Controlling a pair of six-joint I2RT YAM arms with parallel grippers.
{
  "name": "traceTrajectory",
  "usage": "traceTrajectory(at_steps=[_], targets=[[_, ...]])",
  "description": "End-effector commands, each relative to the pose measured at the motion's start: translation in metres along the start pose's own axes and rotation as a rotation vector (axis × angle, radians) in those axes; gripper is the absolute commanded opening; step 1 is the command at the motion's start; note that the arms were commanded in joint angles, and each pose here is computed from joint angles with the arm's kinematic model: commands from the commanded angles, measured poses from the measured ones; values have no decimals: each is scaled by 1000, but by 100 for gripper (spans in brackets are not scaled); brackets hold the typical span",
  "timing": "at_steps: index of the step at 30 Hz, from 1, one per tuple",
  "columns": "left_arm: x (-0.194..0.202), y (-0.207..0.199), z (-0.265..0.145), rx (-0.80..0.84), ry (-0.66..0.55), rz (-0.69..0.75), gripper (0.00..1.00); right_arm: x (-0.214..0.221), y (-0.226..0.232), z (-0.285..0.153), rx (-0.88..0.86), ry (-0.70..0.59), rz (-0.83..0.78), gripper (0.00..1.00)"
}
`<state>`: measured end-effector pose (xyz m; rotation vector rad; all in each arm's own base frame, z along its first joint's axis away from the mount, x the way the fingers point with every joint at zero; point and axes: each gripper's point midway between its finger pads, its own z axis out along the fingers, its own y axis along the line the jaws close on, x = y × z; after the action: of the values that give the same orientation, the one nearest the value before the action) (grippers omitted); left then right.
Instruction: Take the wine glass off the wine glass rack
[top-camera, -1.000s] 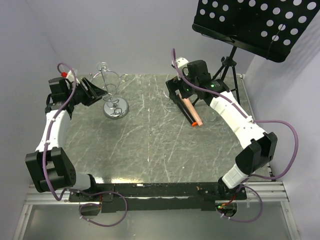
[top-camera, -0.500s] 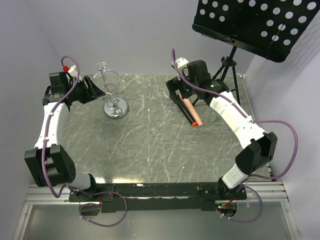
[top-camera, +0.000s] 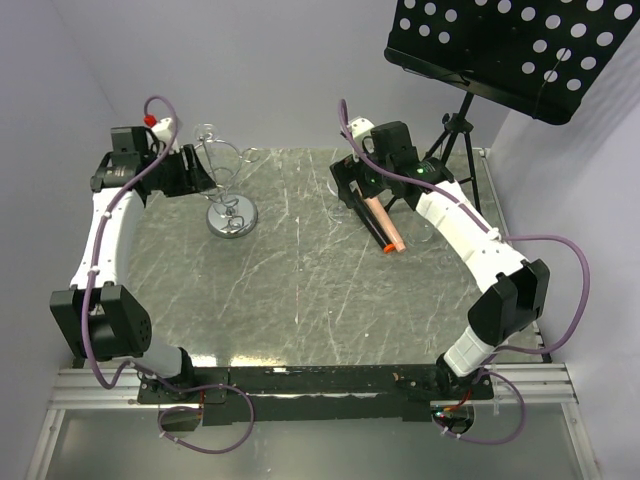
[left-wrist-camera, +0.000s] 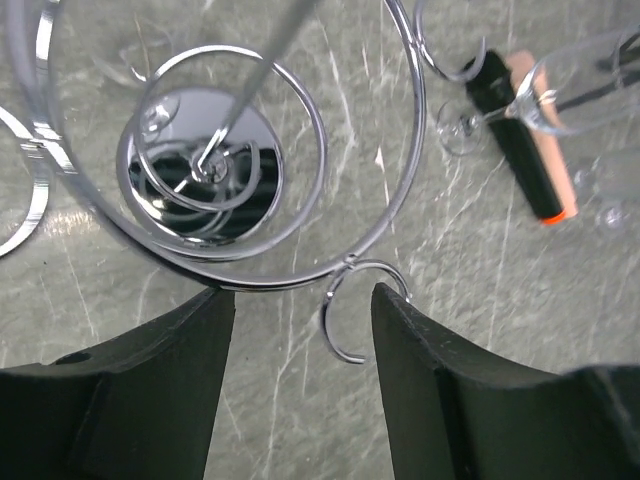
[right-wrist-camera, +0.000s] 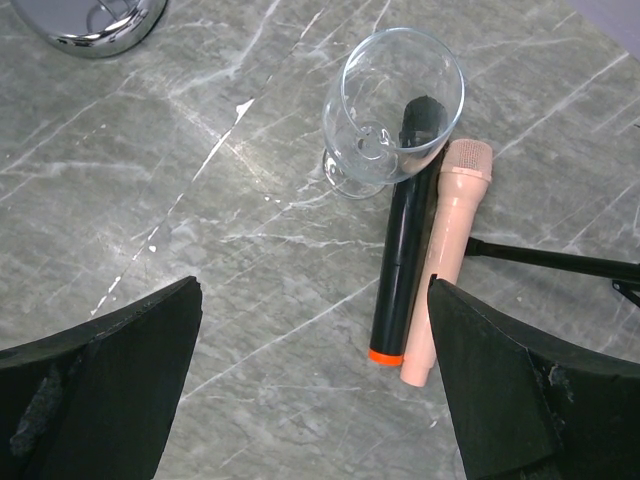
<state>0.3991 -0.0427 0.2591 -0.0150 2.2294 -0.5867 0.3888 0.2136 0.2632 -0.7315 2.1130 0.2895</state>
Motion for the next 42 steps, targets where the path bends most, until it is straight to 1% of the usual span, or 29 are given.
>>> traceTrajectory(at_steps=[1, 6, 10, 14, 15, 17, 24, 32, 34, 36, 39, 42], targets=[[5, -6, -3, -49, 5, 65, 61, -16, 0, -4, 6, -50, -17, 100], [10, -1, -1, -72, 33, 80, 59, -13, 0, -5, 9, -47, -20, 100], [18, -1, 1, -80, 64, 123, 59, -12, 0, -7, 14, -48, -23, 100], [29, -3, -1, -66, 127, 141, 58, -12, -1, -7, 17, -49, -26, 100], [31, 0, -2, -70, 144, 186, 58, -12, -1, -7, 18, -45, -26, 100], [29, 6, -4, -96, 165, 224, 57, -12, -1, -8, 19, -47, -26, 100], [2, 16, -21, -177, 132, 386, 58, -11, -1, -6, 16, -43, -26, 100], [-1, 37, -26, -253, 223, 508, 58, -11, -3, -5, 29, -42, -27, 100], [-1, 39, -25, -252, 235, 503, 58, -11, -3, -5, 29, -44, -27, 100], [-9, 29, -28, -228, 199, 470, 58, -11, -4, -6, 32, -45, -30, 100], [-20, 5, -31, -150, 124, 428, 65, -10, -5, -8, 39, -45, -34, 100], [-24, -11, -33, -96, 78, 369, 67, -8, -5, -8, 40, -41, -35, 100]])
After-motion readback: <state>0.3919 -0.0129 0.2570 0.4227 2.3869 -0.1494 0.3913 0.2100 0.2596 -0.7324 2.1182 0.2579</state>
